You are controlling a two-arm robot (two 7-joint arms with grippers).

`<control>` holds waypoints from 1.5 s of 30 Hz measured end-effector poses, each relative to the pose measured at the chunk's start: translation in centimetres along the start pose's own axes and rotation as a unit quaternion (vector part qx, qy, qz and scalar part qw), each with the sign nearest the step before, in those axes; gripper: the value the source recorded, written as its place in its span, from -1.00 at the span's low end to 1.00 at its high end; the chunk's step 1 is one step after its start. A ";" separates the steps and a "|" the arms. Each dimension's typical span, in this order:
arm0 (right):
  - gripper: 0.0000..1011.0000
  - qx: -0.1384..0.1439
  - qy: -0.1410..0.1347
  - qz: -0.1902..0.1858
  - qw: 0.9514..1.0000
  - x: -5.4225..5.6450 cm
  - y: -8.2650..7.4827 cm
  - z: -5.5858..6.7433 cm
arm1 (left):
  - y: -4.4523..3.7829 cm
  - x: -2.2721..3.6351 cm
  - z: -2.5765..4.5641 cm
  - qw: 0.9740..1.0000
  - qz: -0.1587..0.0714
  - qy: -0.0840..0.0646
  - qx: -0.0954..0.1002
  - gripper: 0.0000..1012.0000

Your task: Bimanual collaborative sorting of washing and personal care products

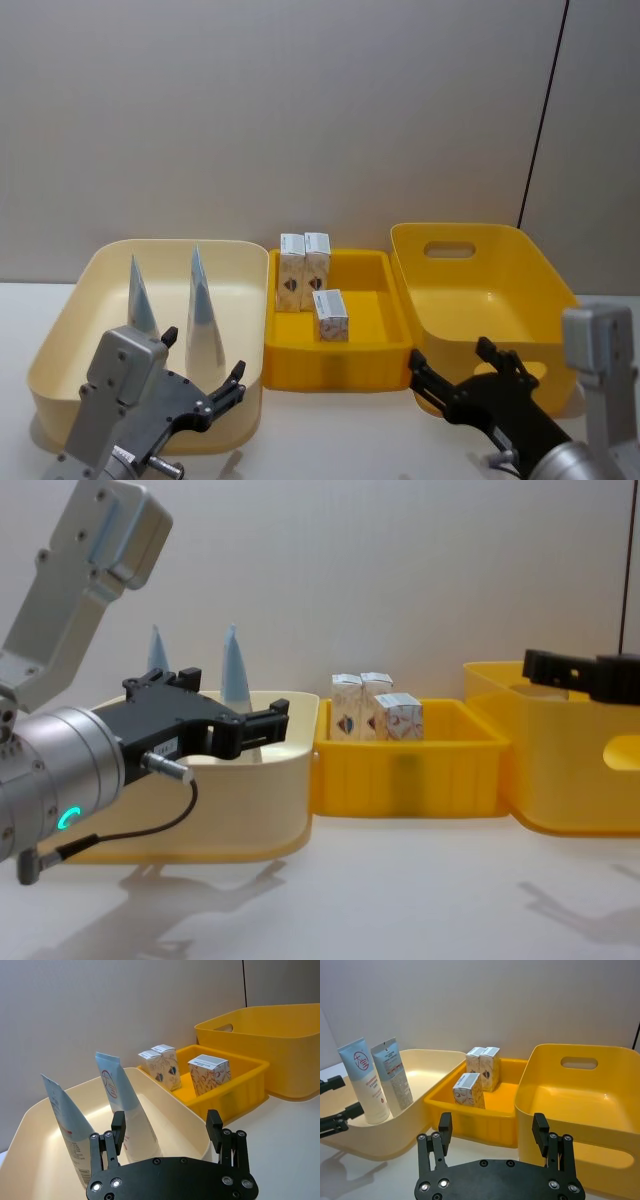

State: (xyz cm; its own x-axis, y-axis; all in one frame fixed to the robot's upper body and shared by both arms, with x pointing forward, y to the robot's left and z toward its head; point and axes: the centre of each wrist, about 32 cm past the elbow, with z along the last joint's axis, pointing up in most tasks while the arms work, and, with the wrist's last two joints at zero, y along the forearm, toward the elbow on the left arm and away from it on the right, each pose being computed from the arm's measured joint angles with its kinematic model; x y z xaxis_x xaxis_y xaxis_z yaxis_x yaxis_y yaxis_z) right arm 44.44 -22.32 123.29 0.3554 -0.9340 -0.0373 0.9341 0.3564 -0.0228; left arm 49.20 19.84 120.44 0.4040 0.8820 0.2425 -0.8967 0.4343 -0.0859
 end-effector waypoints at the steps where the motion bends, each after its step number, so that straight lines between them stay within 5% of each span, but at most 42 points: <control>1: 0.98 -0.003 0.001 0.001 1.000 -0.1 0.1 0.4 | 0.00 0.00 0.00 1.000 0.000 0.000 0.000 0.98; 11: 0.98 -0.047 -0.017 0.008 0.999 -0.7 2.3 3.9 | 0.00 0.00 0.00 1.000 0.000 0.000 0.000 0.98; 21: 0.98 -0.083 -0.057 0.009 0.995 -1.1 6.6 6.6 | 0.00 0.00 0.00 1.000 0.000 0.000 0.000 0.98; 35: 0.98 -0.136 -0.063 -0.002 0.989 -1.8 11.6 8.3 | 0.00 0.00 0.00 1.000 0.000 0.000 0.000 0.98; 45: 0.98 -0.172 -0.061 -0.011 0.983 -2.4 14.4 8.3 | 0.00 0.00 0.00 1.000 0.000 0.000 0.000 0.98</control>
State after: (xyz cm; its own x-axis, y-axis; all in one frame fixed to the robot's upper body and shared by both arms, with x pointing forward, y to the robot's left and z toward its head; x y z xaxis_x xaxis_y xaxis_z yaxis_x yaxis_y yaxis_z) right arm 57.33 -15.13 131.30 0.3557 -0.9306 0.0865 0.8824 0.3039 -0.3592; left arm 49.20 19.84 120.44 0.4040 0.8820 0.2424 -0.8967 0.4343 -0.0859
